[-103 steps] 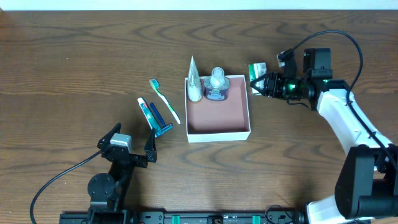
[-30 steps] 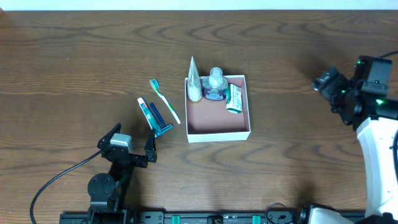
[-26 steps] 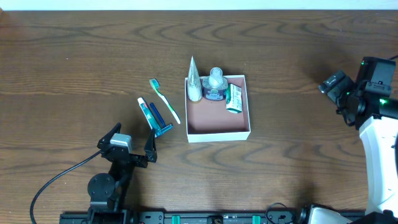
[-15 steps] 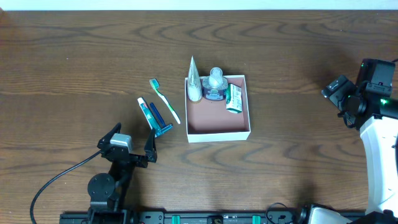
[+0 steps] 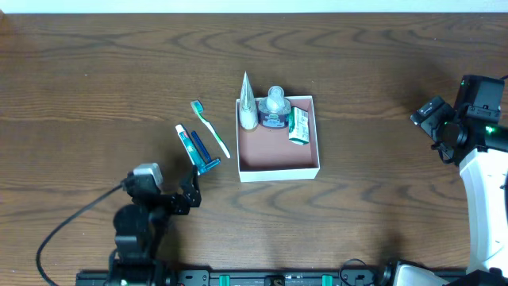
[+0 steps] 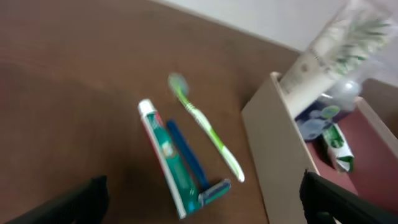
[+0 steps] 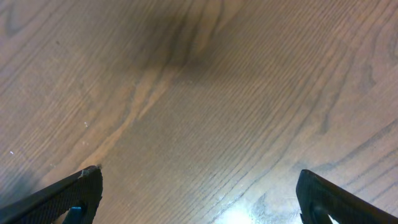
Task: Pack container
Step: 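Reach left gripper over the Colgate toothpaste tube and lower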
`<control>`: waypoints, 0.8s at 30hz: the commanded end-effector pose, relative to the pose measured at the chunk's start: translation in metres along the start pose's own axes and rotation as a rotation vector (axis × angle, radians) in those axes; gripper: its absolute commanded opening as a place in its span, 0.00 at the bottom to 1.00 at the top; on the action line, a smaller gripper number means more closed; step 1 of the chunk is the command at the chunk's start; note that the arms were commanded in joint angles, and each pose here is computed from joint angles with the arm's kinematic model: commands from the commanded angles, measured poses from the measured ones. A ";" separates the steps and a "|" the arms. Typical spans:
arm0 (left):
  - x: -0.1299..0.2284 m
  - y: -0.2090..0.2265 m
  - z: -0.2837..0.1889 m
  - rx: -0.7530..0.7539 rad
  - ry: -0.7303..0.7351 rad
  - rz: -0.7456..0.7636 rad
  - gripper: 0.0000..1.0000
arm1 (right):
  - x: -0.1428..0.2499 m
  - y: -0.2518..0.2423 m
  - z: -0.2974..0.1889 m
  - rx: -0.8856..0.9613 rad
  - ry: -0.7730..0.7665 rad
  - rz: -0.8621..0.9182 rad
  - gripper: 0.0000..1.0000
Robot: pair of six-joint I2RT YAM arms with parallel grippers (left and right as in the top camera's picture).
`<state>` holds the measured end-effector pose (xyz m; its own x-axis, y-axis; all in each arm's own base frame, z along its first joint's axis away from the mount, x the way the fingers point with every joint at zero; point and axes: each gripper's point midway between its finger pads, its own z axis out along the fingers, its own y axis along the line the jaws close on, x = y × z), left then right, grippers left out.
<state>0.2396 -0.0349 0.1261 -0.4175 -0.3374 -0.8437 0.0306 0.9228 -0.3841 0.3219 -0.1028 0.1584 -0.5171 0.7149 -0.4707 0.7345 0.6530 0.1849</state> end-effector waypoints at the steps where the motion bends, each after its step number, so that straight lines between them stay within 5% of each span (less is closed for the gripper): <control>1: -0.034 -0.005 -0.002 -0.045 0.017 -0.061 0.98 | -0.006 -0.002 -0.001 0.016 -0.018 -0.007 0.99; 11: -0.054 -0.003 0.037 -0.162 0.419 0.068 0.98 | -0.006 -0.002 -0.001 0.016 -0.018 -0.007 0.99; 24: 0.008 0.015 0.074 -0.177 0.695 -0.004 0.98 | -0.006 -0.002 -0.001 0.016 -0.018 -0.007 0.99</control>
<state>0.2999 -0.0337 0.0852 -0.8990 -0.2108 -0.3839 -0.1198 0.9615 -0.2474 0.3215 -0.1041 0.1583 -0.5155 0.7138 -0.4740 0.7373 0.6514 0.1791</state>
